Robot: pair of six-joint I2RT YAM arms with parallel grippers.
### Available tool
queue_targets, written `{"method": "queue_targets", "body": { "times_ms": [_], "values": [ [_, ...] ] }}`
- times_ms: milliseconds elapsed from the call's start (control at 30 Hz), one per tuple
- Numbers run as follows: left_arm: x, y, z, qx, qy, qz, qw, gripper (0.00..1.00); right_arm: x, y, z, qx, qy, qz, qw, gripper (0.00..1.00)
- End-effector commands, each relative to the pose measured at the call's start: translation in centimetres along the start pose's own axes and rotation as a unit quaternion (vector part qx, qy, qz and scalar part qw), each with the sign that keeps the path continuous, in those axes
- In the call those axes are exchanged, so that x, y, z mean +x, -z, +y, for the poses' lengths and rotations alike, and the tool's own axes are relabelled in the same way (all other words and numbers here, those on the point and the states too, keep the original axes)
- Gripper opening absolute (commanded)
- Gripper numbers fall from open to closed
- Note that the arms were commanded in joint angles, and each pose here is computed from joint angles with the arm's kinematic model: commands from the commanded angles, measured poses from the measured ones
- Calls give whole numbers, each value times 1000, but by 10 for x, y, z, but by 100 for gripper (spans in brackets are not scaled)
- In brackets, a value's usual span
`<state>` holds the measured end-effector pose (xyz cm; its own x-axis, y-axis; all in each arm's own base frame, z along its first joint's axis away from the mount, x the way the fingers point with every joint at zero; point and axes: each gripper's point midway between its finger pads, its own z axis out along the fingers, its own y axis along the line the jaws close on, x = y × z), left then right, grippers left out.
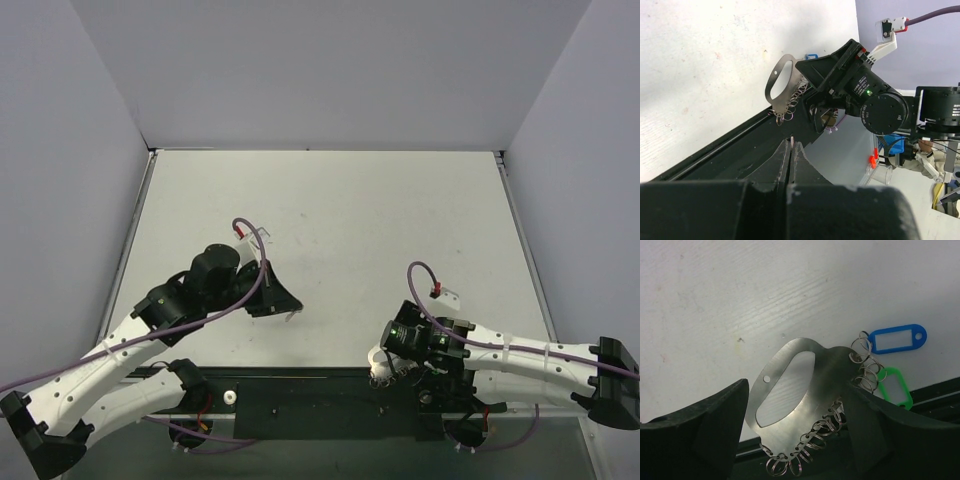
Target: Remove the keys from the keyring
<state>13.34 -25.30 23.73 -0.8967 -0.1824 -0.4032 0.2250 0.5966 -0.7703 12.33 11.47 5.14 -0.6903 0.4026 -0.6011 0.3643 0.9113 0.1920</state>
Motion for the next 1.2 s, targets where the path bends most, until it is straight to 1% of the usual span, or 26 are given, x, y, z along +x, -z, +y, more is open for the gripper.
{"method": "queue_targets", "body": {
  "times_ms": [0,100,167,333,433,533,567,600,700,733,767,800,867,933,967,1167],
  "values": [
    [-1,7,1,6,-10,-7,1000,0,2,-13,-12,16,-81,-18,996,69],
    [-2,8,4,3,-11,-7,1000,0,8,-19,-19,23,-115,-17,993,66],
    [-2,8,5,2,-12,-6,1000,0,12,-23,-25,28,-120,-14,992,64],
    [0,5,10,-1,-9,-3,1000,0,16,-27,-32,44,-113,-17,992,63],
    [1,4,11,1,-6,0,1000,0,22,-31,-30,49,-111,-11,993,61],
    [0,3,10,2,-5,0,1000,0,29,-36,-17,31,-114,0,993,58],
    [0,3,10,2,-4,0,1000,0,32,-39,-17,33,-98,3,995,57],
    [-1,4,10,3,-5,-2,1000,0,34,-41,-11,28,-105,6,994,57],
    [0,4,11,1,-4,0,1000,0,37,-49,-1,24,-87,8,996,55],
    [0,4,10,1,-4,-1,1000,0,36,-50,6,16,-94,8,995,54],
    [1,4,11,-2,-4,1,1000,0,37,-53,8,19,-74,10,997,54],
    [1,5,12,-3,-4,1,1000,0,36,-56,15,13,-79,13,997,53],
    [1,7,12,-4,-4,0,1000,0,32,-58,26,9,-53,18,998,52],
    [0,9,12,-6,-4,-1,1000,0,25,-58,42,6,-47,18,999,52],
    [1,10,12,-7,-5,-1,1000,0,26,-61,43,12,-36,21,999,51],
    [-1,14,14,-15,-6,-3,1000,0,20,-82,86,-15,-41,60,997,49]
  ]
}}
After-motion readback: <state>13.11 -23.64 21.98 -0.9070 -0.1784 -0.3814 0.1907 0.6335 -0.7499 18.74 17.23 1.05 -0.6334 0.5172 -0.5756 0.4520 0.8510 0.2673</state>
